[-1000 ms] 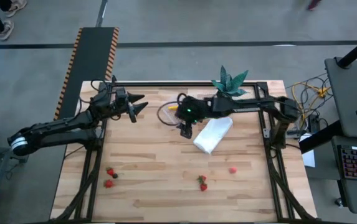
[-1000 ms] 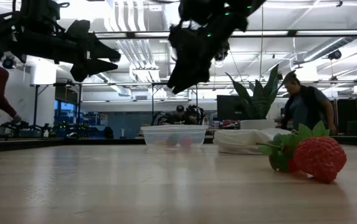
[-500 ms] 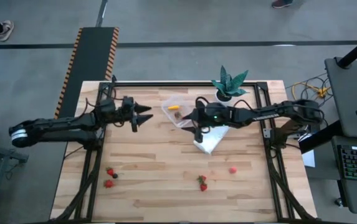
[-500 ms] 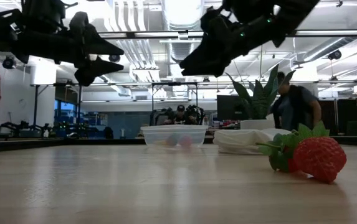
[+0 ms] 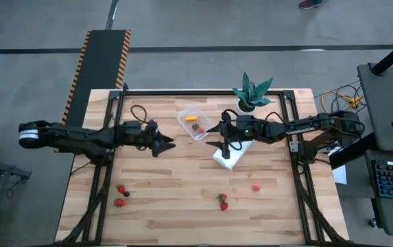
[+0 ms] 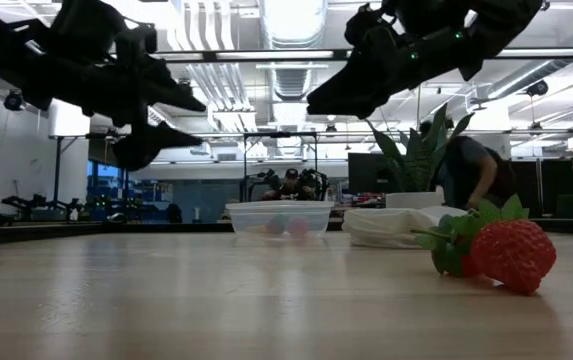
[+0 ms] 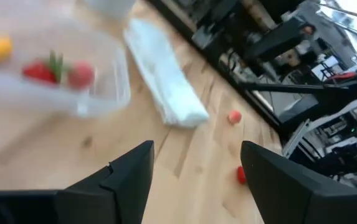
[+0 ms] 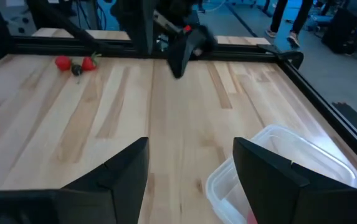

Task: Pick and placing Produce into tupperware
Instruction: Put the cherry into the transparent bin

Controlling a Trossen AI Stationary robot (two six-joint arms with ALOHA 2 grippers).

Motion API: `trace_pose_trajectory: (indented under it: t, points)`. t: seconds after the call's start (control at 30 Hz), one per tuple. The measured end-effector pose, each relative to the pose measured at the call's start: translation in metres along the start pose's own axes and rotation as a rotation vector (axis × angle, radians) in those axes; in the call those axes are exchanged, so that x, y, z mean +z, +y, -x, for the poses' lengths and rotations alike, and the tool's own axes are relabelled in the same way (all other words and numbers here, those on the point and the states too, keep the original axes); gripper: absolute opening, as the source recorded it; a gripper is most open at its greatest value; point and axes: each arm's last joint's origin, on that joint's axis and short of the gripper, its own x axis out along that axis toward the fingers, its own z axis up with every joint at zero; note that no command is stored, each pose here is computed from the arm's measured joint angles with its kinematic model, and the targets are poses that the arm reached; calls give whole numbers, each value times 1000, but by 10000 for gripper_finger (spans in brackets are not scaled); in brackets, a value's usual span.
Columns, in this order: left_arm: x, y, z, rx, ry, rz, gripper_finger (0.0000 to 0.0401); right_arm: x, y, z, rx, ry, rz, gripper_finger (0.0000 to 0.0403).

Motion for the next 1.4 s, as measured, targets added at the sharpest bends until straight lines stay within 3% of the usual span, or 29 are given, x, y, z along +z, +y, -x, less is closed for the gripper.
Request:
trace_pose_trajectory:
  t: [0.13,0.3,0.6,0.83,1.13,1.4]
  points:
    - [-12,-3,-11,79,151,134,226,-4,0,1,1,11,13,224]
    - [-22,-18,-21,233,377,213,226,-9,2,2,26,24,24,224]
    - [-23,-72,-30,529,748,166,226,-9,2,2,26,25,47,224]
    - [-33,-101,-30,827,1012,142,226,-10,2,2,27,28,58,224]
    - [-79,-119,-26,910,1229,149,226,-10,2,2,29,31,65,224]
    - [-116,-124,-20,925,1323,-27,226,-10,2,1,29,29,65,224]
